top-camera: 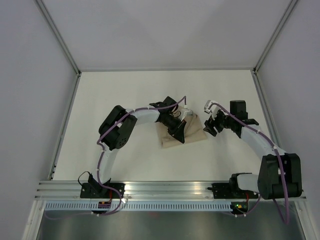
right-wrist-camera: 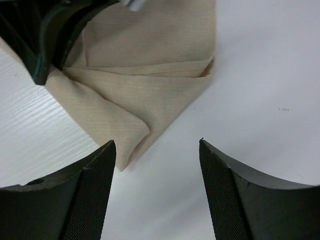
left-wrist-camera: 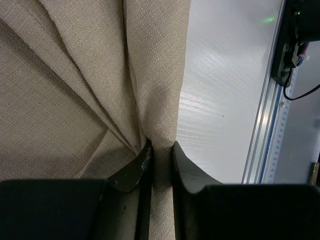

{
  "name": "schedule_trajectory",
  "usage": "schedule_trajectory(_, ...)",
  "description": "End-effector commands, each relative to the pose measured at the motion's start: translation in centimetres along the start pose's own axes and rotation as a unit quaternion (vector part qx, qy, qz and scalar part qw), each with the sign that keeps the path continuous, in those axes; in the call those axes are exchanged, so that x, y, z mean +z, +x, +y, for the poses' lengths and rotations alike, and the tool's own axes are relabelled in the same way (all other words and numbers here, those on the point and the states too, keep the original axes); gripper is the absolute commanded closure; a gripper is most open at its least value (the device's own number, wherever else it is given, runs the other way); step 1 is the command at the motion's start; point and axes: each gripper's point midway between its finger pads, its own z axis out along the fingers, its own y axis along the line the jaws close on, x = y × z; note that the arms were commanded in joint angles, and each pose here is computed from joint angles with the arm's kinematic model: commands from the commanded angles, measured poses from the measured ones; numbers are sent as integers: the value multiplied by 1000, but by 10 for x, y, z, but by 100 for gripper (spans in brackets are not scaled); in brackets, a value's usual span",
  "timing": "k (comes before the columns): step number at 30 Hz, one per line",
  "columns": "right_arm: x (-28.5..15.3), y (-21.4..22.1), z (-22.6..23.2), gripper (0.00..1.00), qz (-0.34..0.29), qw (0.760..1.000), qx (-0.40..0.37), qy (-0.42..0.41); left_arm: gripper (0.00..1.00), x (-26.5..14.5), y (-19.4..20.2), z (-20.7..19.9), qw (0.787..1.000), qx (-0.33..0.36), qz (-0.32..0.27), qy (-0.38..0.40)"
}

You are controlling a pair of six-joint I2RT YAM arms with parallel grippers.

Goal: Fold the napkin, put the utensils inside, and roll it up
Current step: Roll the napkin at the center of the board.

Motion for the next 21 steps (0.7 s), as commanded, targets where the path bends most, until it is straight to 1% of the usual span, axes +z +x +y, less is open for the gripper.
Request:
schedule_trajectory(1, -1, -9, 35, 27, -31, 995, -60, -69, 98, 10, 54, 35, 993, -80, 71, -49)
schedule_trajectory(3, 4, -8, 53, 27, -29, 992, -85, -86, 98, 11, 55, 36, 992, -87, 74, -46)
schedule_trajectory(4, 7, -13, 58, 27, -29, 990, -112, -80, 98, 12, 54, 36, 992, -87, 74, -44)
schedule_trajectory(6, 14, -7, 70, 26, -18, 988, -130, -80, 98, 12, 57, 37, 992, -92, 78, -45)
schedule_trajectory(7, 19, -11, 79, 26, -19, 984, -154, -84, 98, 12, 58, 37, 992, -93, 79, -45)
schedule_trajectory(10, 30, -13, 98, 26, -13, 978, -181, -106, 98, 13, 59, 39, 991, -96, 82, -48)
schedule_trajectory(15, 46, -4, 104, 26, 11, 972, -212, -97, 98, 15, 61, 40, 990, -103, 83, -45)
schedule_trajectory(16, 49, -7, 107, 26, 8, 970, -220, -99, 98, 14, 60, 40, 990, -102, 82, -46)
schedule_trajectory(21, 59, -4, 106, 27, 23, 968, -229, -101, 98, 15, 61, 40, 990, -103, 84, -46)
